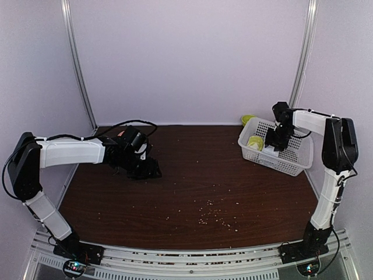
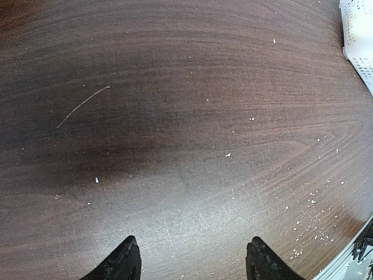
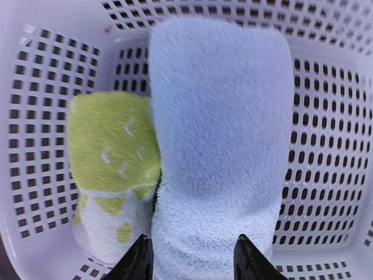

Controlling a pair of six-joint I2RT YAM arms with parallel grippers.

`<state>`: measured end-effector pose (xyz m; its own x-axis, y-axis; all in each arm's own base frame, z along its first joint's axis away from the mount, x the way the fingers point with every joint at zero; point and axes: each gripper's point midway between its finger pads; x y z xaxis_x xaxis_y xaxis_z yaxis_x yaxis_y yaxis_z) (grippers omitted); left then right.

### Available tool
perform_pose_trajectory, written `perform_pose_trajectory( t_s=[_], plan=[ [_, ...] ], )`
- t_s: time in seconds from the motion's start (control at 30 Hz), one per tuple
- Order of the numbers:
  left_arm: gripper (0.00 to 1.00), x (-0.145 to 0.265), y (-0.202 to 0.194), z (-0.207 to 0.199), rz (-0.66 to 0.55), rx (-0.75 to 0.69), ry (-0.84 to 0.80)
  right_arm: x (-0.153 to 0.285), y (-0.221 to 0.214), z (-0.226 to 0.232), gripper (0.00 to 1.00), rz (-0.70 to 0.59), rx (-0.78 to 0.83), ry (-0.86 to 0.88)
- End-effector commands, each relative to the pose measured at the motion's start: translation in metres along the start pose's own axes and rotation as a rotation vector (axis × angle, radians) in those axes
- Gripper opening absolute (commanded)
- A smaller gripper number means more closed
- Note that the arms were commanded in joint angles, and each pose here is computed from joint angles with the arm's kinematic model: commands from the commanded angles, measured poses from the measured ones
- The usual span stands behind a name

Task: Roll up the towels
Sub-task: Adjust the towel in the bin.

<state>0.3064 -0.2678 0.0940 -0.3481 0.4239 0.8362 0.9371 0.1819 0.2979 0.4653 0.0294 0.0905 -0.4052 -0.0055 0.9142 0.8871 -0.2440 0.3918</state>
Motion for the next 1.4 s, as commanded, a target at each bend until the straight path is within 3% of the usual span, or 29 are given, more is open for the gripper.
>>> perform_pose_trajectory(
  t_s=[0.0,0.27,0.43,0.7,0.87,1.37],
  plan=[
    [0.63,0.003,0.006,-0.007,-0.006,-0.014,-0.019,0.047,0.047,-0.002,0.49,-0.132,0.013,-0.035],
    [0.63,0.008,0.004,0.001,-0.004,-0.013,0.016,0.036,0.083,-0.012,0.45,-0.231,-0.042,-0.062],
    [0.63,0.012,0.005,0.005,-0.017,-0.013,0.036,0.021,0.083,-0.012,0.46,-0.209,-0.045,-0.066],
    [0.63,0.012,0.001,0.008,-0.018,-0.004,0.034,0.004,0.066,-0.03,0.67,-0.14,-0.008,-0.171],
    [0.63,0.013,-0.001,0.012,-0.016,0.002,0.04,-0.005,0.061,-0.037,0.74,-0.119,-0.005,-0.208],
    [0.62,0.007,-0.003,0.012,-0.001,0.028,0.042,-0.045,0.063,-0.048,0.58,-0.039,-0.033,-0.197]
  ],
)
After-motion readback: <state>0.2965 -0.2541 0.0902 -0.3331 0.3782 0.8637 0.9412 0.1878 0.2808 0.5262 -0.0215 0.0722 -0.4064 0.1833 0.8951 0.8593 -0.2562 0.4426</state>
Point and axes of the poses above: each gripper's point midway between its finger pads, its own x axis back along the fingers, its own z axis along the line the jaws close on, y = z × x, and after that the axes turned 12 degrees about x, right-handed
